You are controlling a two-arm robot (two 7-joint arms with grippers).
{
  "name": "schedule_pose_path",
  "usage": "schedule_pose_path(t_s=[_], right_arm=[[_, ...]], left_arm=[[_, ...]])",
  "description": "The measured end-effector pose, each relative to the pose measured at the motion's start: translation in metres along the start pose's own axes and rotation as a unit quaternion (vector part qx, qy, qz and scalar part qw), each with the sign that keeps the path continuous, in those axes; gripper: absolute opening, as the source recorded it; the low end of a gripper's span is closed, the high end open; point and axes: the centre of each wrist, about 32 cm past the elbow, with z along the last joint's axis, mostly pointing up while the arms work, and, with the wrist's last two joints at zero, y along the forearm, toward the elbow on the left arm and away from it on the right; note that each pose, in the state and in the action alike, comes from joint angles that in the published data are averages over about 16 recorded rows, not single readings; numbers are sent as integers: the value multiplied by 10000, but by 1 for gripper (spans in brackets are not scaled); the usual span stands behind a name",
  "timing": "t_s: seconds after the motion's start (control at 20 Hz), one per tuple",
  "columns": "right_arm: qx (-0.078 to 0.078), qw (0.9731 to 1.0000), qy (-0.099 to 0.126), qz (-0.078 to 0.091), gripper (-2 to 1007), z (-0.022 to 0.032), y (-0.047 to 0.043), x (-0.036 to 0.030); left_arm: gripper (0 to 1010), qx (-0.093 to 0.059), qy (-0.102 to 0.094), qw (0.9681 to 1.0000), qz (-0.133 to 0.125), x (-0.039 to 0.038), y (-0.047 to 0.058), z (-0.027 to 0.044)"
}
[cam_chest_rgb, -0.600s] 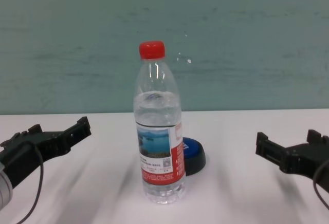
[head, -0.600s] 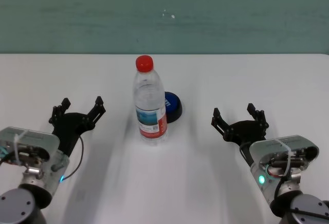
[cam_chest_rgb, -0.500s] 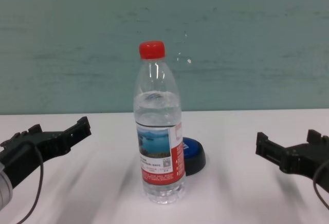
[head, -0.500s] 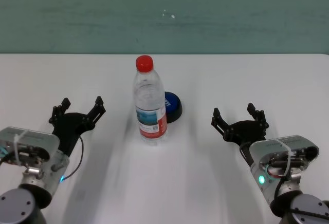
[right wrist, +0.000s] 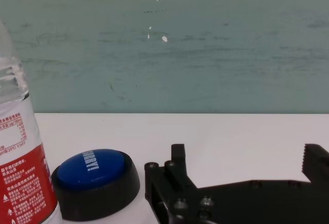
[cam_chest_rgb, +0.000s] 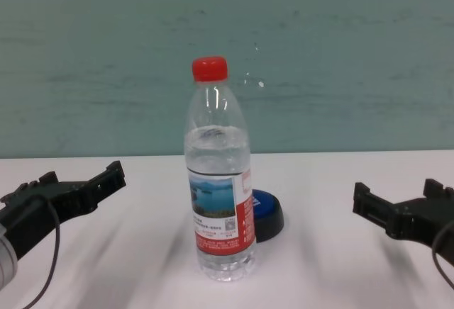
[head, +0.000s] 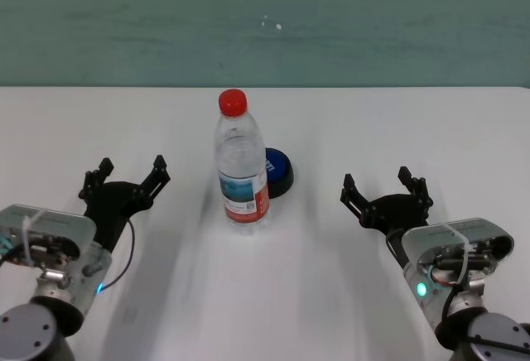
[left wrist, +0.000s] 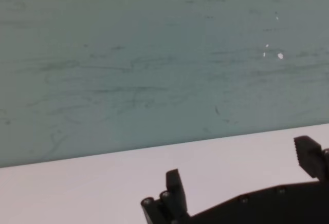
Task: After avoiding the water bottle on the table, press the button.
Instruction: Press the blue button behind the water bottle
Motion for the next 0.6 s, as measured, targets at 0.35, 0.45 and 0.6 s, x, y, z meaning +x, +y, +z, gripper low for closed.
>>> schedule_pose_path(t_s=[0.35, 0.45, 0.6], right_arm=[[0, 10000, 0, 0, 1004, 0, 0, 0], [0, 10000, 0, 0, 1004, 0, 0, 0], [0, 10000, 0, 0, 1004, 0, 0, 0]], left_arm=[[1000, 0, 0, 10000, 0, 0, 0, 0], [1000, 1, -7, 10000, 4, 0, 3, 1], [1000, 17, -78, 10000, 24, -3, 26, 6]])
